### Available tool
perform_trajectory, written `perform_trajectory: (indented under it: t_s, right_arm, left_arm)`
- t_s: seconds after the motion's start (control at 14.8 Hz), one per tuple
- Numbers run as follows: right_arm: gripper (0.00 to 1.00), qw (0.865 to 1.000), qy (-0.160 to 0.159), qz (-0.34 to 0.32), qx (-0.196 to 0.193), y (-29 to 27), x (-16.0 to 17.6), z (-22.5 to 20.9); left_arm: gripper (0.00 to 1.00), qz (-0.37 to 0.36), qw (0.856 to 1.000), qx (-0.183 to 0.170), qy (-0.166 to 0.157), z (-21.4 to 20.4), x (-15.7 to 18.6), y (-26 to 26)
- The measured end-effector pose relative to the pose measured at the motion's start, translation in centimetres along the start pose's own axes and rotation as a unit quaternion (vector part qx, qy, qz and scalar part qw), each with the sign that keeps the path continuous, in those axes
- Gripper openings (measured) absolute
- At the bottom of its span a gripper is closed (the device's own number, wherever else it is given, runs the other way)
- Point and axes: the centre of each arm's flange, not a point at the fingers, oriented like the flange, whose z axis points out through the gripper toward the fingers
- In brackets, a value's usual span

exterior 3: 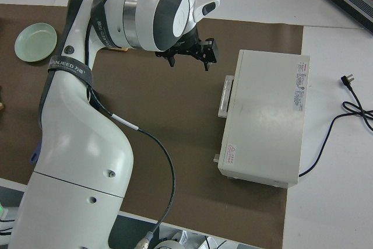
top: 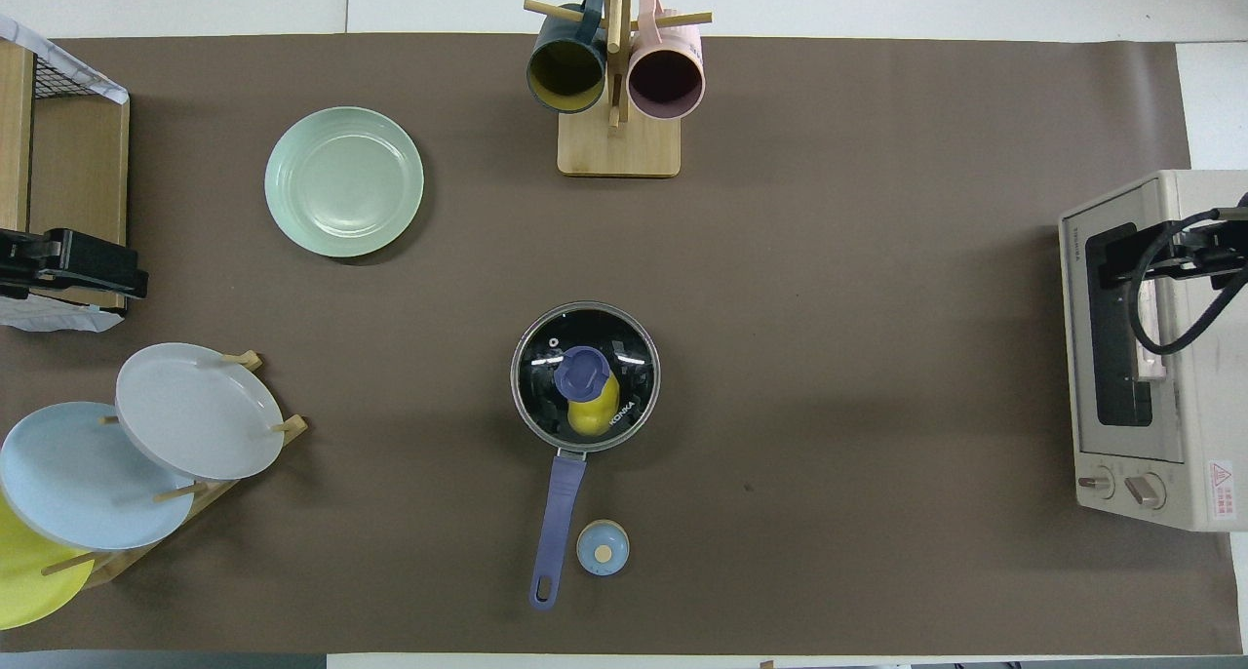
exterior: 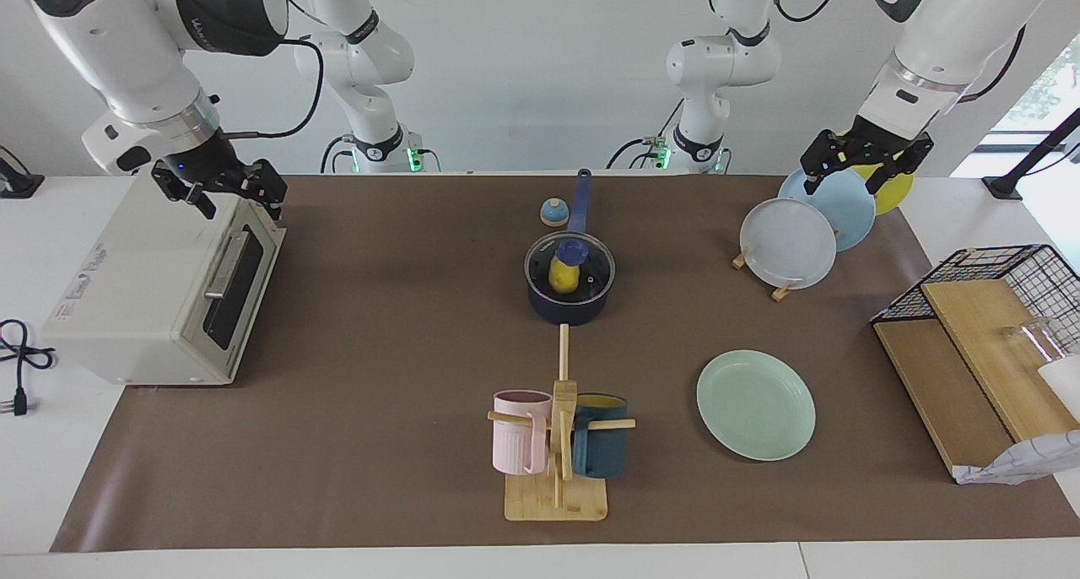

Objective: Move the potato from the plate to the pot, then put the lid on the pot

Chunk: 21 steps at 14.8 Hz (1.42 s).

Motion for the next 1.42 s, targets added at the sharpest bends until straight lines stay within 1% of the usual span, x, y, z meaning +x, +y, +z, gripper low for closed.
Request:
perform_trajectory:
  t_s: [1.42]
  right_arm:
    - [1.0,1.0,0.004,0.003,0.0,0.35,-0.02,-0.29]
  left_arm:
    - [1.0,0.0,1.0,0.0,0.0,0.0,0.0,0.0]
